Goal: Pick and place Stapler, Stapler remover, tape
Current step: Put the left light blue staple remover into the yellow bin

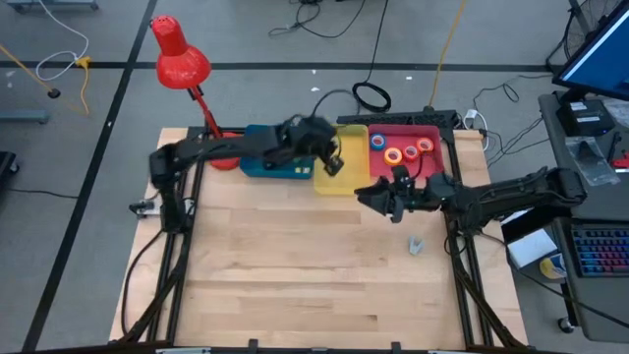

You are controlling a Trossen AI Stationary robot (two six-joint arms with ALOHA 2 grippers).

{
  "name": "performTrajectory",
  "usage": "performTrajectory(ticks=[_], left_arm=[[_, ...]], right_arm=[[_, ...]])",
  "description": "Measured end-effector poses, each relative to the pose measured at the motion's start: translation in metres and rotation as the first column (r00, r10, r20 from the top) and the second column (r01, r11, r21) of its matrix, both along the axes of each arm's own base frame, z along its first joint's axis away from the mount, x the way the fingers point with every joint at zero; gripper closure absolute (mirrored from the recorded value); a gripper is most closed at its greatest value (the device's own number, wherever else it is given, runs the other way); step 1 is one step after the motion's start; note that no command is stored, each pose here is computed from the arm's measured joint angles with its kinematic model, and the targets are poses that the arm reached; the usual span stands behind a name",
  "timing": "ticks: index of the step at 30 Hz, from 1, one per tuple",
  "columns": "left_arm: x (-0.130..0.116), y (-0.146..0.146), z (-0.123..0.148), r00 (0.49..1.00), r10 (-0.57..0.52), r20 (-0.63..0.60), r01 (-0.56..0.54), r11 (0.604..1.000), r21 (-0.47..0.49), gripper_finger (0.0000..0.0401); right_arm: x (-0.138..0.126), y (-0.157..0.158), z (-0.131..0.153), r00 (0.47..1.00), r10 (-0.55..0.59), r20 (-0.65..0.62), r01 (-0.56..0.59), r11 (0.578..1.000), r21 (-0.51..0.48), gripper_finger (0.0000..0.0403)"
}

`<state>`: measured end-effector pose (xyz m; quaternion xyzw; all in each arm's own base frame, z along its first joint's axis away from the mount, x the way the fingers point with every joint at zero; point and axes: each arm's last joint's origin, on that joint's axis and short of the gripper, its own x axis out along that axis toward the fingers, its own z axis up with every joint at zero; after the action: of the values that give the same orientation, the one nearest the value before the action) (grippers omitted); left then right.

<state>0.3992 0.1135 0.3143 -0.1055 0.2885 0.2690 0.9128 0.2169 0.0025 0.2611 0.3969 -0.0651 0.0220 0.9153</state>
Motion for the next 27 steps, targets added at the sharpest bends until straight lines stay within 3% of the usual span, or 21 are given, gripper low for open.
performTrajectory(ticks=[5, 10, 19, 27], left_arm=[[0.017, 0.059, -0.016, 0.999, 0.051, -0.013, -0.051, 0.998, -0.041, 0.0367], [0.032, 0.098, -0.05, 0.997, 0.057, -0.055, -0.065, 0.986, -0.154, 0.0362], [0.057, 0.124, -0.1, 0.99, 0.045, -0.134, -0.081, 0.958, -0.276, 0.0357], [0.056, 0.134, -0.111, 0.988, 0.046, -0.146, -0.087, 0.953, -0.291, 0.0348]], right_arm=[[-0.016, -0.001, 0.016, 0.998, -0.017, 0.062, 0.022, 0.997, -0.08, 0.0204], [-0.031, -0.002, 0.018, 0.999, -0.05, 0.003, 0.05, 0.988, -0.149, 0.0206], [-0.054, -0.008, 0.001, 0.964, -0.097, -0.247, 0.046, 0.978, -0.205, 0.0206], [-0.06, -0.012, -0.001, 0.951, -0.122, -0.285, 0.045, 0.964, -0.262, 0.0206]])
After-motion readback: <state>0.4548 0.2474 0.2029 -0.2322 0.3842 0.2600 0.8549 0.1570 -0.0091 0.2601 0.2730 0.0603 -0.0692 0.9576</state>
